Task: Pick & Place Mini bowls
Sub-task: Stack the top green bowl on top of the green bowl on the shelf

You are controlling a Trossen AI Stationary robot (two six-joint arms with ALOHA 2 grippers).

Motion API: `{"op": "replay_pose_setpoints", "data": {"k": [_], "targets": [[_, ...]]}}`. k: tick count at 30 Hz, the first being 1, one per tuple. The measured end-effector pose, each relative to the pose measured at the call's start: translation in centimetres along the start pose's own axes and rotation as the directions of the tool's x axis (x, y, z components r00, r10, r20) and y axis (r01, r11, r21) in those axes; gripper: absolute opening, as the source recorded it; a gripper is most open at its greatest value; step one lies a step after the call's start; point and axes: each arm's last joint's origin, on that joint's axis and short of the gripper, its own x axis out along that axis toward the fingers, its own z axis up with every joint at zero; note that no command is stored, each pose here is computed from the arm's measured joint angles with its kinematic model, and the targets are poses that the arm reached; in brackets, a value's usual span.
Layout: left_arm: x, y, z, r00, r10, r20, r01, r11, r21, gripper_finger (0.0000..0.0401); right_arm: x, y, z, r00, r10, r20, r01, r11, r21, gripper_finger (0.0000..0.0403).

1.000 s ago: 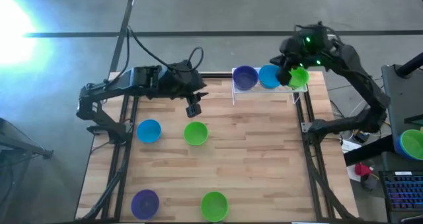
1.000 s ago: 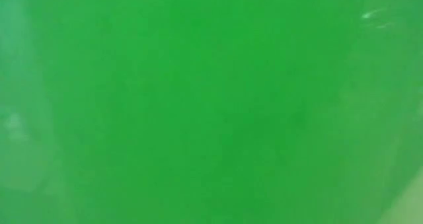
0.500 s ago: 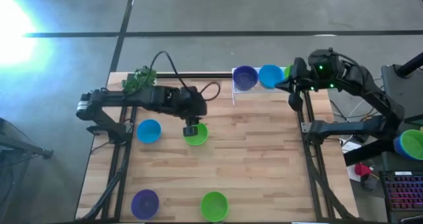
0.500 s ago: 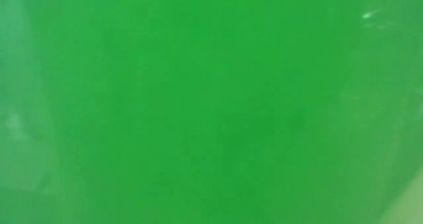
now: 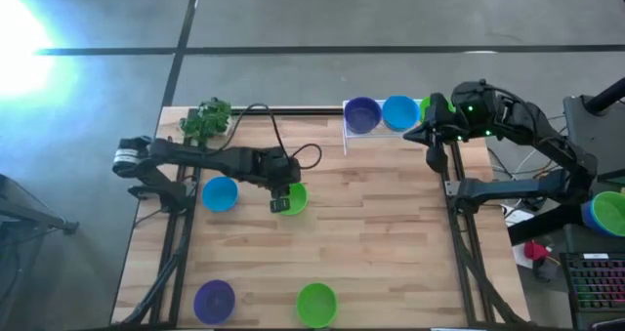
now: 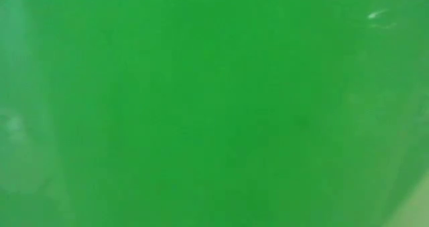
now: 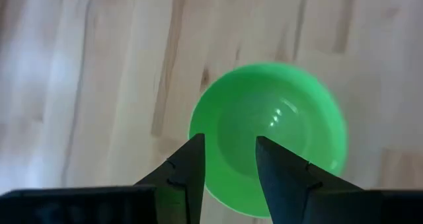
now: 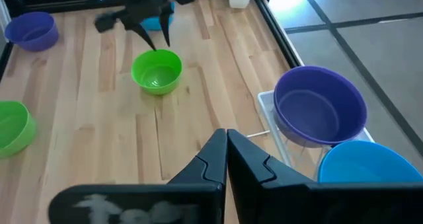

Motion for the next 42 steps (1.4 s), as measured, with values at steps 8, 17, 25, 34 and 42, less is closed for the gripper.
{"op": "replay_pose_setpoints", "data": {"k": [8,17,25,34,42], "targets": [[3.0,0.8,-2.5,0.998,0.040,-0.040,-0.044,0.992,-0.115,0.0129,0.3,0.0,-0.2,1.000,0.001,-0.012,-0.001,1.000,0.004,0.0008],[4.8,1.2,-4.1,0.998,0.047,-0.033,-0.052,0.983,-0.175,0.0129,0.9,-0.1,-0.6,0.999,0.003,-0.037,-0.003,1.000,0.010,0.0008],[6.2,1.0,-4.8,0.998,0.042,-0.039,-0.049,0.977,-0.208,0.0128,0.9,-0.1,-0.7,0.999,0.003,-0.038,-0.002,1.000,0.010,0.0008],[6.5,0.9,-4.8,0.999,0.029,-0.036,-0.037,0.966,-0.256,0.0026,0.9,-0.1,-0.7,0.999,0.003,-0.038,-0.002,1.000,0.010,0.0008],[5.2,1.0,-2.2,0.997,0.005,0.074,0.016,0.959,-0.283,0.0002,0.9,-0.1,-0.7,0.999,0.003,-0.037,-0.002,1.000,0.010,0.0008]]}}
